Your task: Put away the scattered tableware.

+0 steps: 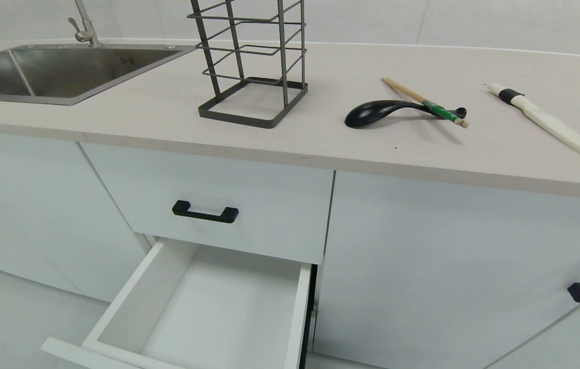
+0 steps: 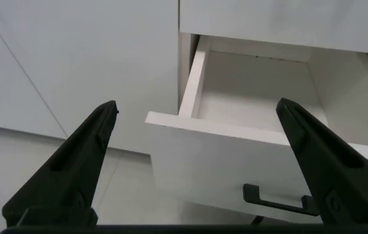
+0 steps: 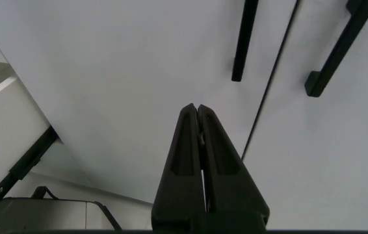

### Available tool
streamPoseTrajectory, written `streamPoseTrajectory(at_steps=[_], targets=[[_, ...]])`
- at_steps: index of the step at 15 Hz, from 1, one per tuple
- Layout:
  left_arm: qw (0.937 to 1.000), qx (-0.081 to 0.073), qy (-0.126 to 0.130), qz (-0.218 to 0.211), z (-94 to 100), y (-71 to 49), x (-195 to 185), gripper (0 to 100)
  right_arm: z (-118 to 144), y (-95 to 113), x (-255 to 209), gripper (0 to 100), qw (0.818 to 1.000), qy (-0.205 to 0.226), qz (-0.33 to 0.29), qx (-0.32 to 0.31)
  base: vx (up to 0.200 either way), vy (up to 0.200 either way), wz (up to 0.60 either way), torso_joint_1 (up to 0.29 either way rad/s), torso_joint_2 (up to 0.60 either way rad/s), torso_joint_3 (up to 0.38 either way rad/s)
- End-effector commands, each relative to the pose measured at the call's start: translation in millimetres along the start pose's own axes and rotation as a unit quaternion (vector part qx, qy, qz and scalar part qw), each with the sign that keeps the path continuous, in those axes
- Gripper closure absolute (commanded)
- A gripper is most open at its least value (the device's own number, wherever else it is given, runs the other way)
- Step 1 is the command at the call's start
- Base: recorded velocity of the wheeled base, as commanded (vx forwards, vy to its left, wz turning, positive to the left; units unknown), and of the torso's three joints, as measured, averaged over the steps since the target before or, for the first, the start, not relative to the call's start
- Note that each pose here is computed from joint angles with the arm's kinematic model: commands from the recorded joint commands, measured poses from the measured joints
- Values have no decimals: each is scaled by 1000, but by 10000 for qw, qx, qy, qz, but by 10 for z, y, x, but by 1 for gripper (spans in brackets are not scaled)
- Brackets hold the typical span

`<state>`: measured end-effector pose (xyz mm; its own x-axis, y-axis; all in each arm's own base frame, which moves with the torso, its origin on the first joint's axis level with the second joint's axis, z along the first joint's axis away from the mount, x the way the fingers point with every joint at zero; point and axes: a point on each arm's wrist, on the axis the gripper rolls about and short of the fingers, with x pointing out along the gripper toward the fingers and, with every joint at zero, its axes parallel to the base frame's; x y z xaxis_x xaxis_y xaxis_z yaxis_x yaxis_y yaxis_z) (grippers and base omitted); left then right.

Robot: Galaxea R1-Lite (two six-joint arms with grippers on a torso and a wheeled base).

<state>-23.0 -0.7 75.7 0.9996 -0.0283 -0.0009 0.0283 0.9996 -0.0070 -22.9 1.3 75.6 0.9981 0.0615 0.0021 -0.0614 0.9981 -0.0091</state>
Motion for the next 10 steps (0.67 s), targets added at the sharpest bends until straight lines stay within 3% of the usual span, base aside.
streamPoseTrajectory(at_steps=[1,3,7,10], targets=[[10000,-4,11,4,-1,0,1,0,0,0,1,100,10000,3,7,-1,0,0,0,0,0,0],[10000,-11,11,4,-1,0,1,0,0,0,1,100,10000,3,-1,-9,0,0,0,65,-92,-18],[10000,-11,11,4,-1,0,1,0,0,-1,1,100,10000,3,7,-9,0,0,0,227,-89,-111],[10000,-4,11,4,-1,0,1,0,0,-1,1,100,10000,3,7,-9,0,0,0,229,-549,-237]])
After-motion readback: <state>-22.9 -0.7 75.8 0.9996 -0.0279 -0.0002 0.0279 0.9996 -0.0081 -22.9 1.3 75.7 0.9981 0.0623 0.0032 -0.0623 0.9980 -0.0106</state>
